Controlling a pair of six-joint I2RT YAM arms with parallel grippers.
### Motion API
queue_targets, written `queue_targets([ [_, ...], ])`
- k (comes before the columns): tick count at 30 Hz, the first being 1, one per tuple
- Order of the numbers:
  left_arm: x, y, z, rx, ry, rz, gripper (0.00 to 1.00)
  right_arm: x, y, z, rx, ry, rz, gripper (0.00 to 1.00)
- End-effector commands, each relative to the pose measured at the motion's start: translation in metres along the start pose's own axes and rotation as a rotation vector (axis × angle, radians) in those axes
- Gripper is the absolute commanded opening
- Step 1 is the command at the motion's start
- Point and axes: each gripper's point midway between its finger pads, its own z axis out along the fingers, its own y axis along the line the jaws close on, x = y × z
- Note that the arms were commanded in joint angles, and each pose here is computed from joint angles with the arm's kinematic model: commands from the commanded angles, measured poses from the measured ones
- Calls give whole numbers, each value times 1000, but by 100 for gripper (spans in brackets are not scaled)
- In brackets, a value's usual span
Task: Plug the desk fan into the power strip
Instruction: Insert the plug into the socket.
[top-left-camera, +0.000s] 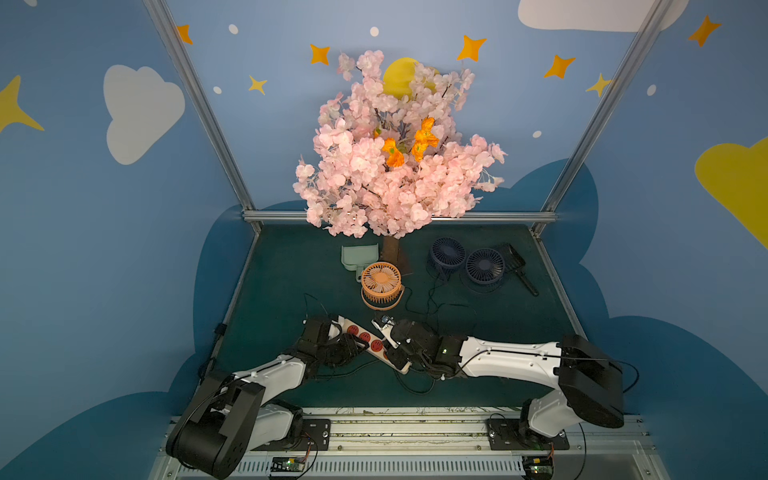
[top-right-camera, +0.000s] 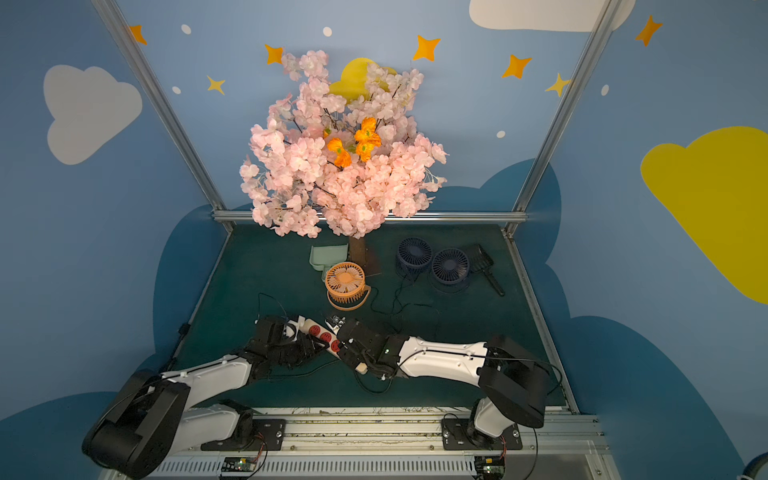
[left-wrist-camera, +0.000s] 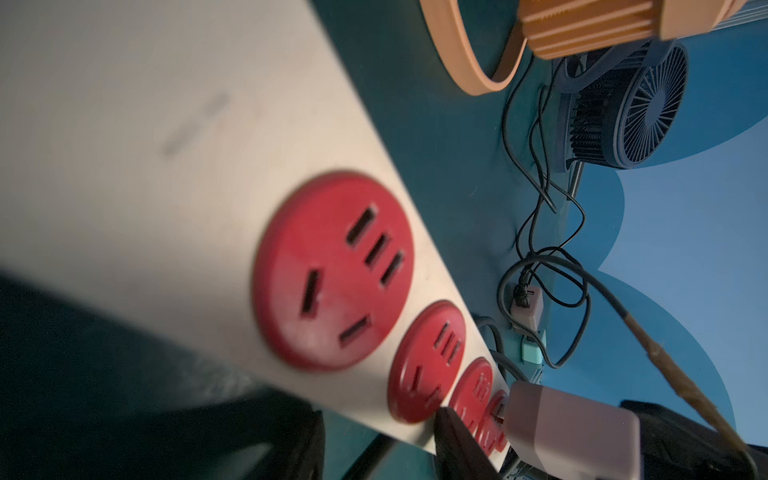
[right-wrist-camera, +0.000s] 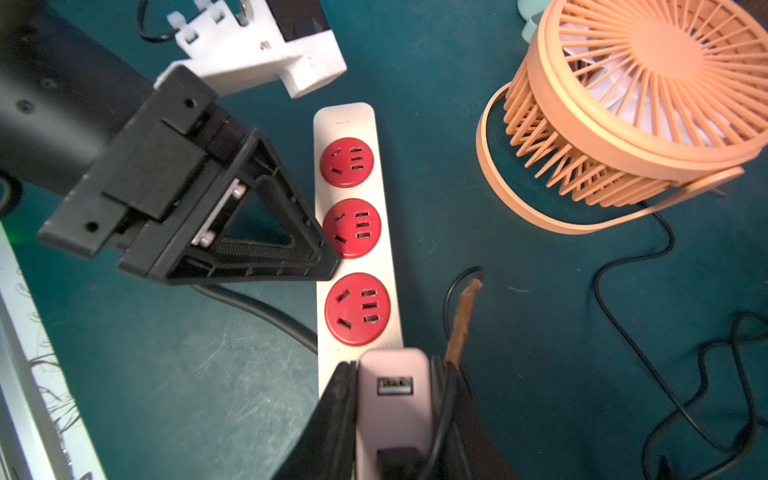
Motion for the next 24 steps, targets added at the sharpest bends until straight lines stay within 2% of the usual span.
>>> queue_targets([
  [1,6,17,3,-59,20,-18,47,168,-22,1,107,554,-50,0],
  [11,2,-3,14,45,64,-13,48,164,-30,-5,213,544,-80,0],
  [19,1,-4,21,68,79,-24,45,175,-20,-4,237,585,-99,0],
  [24,1,-6,22,76,87,-14,45,184,-20,-7,255,610,-62,0],
])
